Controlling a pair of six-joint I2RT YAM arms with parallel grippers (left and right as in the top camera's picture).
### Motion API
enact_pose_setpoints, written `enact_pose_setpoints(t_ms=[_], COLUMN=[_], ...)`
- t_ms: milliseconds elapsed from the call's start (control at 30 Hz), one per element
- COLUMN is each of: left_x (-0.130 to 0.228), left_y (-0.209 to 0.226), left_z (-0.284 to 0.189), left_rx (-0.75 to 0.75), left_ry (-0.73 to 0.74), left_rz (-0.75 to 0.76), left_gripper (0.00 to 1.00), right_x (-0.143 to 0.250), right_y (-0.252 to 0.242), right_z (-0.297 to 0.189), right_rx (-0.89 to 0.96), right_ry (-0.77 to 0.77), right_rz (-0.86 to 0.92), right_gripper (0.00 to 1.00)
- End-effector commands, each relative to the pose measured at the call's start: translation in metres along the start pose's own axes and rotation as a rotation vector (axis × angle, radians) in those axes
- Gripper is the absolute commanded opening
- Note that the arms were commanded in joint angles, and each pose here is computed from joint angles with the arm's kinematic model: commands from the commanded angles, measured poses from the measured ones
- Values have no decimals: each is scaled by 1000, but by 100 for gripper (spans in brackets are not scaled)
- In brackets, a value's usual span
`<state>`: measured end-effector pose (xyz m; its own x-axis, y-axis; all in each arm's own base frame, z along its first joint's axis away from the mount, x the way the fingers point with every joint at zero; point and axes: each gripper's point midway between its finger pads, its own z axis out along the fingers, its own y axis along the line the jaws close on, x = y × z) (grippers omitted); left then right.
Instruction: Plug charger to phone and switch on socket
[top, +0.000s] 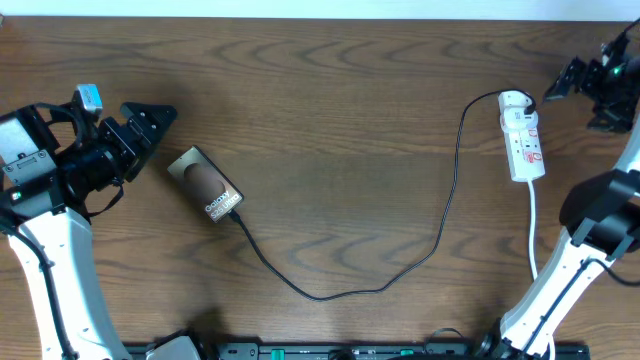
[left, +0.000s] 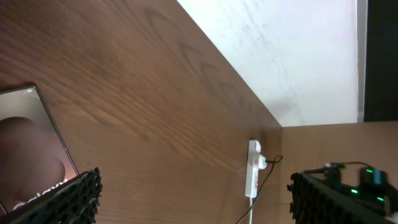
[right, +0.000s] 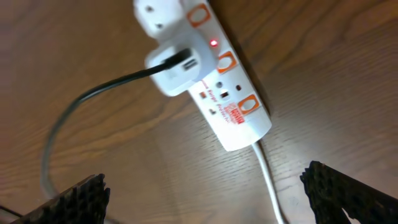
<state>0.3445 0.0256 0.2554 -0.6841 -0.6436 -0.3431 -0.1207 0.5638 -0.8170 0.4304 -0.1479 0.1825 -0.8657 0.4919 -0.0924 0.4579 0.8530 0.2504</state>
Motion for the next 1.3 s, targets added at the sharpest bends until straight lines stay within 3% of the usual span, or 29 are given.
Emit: enact_pose_setpoints(t_ms=[0,367,1267], left_x=[1,1,1], left_y=[-1,-1,-1], left_z=[-1,-1,-1], left_rx=[7,7,7], left_ry=[1,1,1], left_rz=[16,15,16], left_gripper=[94,94,94], right_x=[10,34,35], right_y=[25,47,49], right_z=[-61,-124,-125], right_rx=[13,128,129], right_ry=[-145,-320,-323], right_rz=[-20,-107,-112], right_gripper=[99,99,99])
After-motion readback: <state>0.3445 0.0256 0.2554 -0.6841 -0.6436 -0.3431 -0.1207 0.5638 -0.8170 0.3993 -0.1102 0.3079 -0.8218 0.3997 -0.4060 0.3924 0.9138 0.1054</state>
